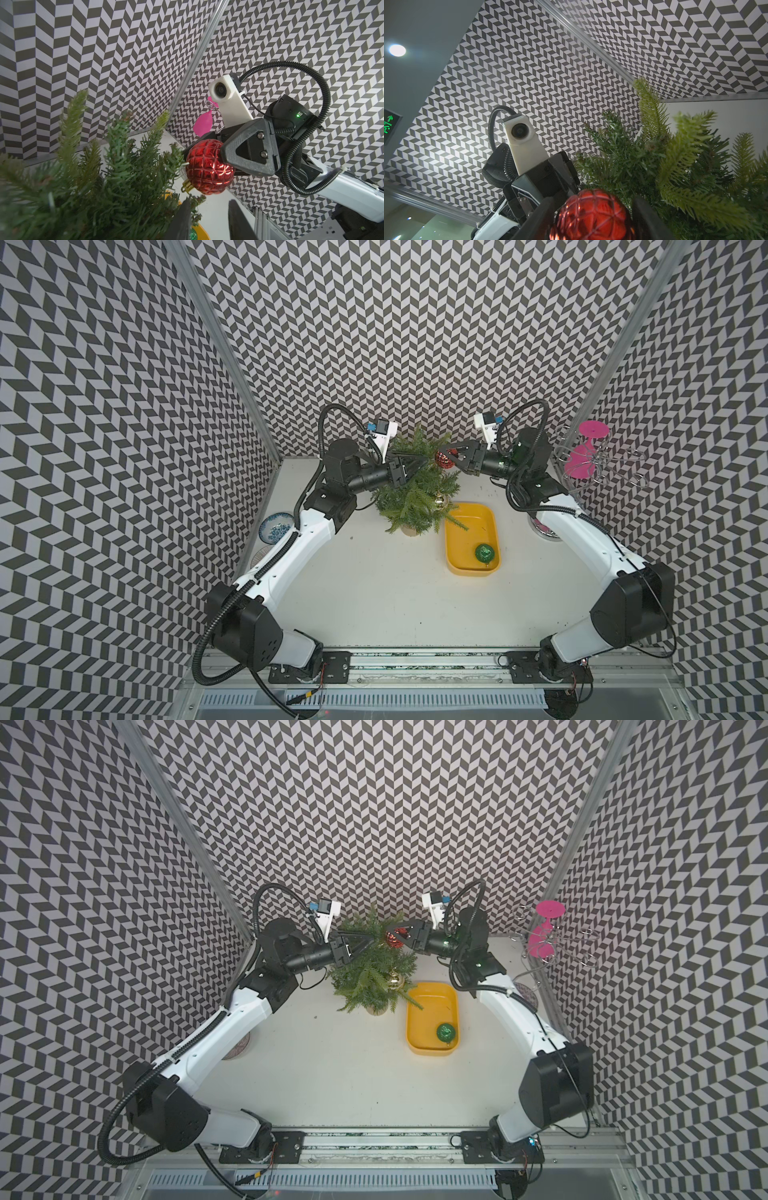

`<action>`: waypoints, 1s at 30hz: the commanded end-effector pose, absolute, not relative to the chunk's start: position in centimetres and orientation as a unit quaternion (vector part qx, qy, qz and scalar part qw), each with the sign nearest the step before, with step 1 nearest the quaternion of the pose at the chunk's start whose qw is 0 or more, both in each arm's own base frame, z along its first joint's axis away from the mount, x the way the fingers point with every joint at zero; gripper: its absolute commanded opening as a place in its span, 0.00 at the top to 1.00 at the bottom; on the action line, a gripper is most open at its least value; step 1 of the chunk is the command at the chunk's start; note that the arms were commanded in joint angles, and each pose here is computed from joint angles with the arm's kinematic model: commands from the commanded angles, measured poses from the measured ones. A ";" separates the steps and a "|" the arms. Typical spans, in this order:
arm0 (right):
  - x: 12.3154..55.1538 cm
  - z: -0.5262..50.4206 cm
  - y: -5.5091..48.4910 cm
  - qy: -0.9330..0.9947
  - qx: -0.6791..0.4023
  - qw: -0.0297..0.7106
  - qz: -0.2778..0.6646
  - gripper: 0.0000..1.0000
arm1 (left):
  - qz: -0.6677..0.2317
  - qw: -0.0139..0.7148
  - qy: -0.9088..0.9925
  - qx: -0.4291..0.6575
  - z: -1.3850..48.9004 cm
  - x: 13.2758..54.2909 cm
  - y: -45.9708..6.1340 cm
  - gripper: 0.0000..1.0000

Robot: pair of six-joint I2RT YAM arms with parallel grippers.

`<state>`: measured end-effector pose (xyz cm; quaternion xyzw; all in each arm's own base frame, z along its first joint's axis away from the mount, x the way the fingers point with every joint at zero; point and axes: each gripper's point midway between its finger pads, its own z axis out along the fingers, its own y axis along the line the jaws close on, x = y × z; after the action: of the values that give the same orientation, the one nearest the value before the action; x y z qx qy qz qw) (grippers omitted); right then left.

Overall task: Decorate the small christmas tree with ornaments
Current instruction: Hang an ornament on the christmas tree.

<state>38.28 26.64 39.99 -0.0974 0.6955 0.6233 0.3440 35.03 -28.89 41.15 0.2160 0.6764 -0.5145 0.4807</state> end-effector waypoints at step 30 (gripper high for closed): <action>35.9 42.5 27.4 0.657 -0.127 0.355 0.652 0.41 | -0.409 0.531 0.717 0.190 41.2 36.8 -28.8 0.70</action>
<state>37.54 27.48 39.97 -0.1011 0.6851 0.6402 0.3326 36.74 -28.81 40.62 0.1916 0.7175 -0.4131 0.5270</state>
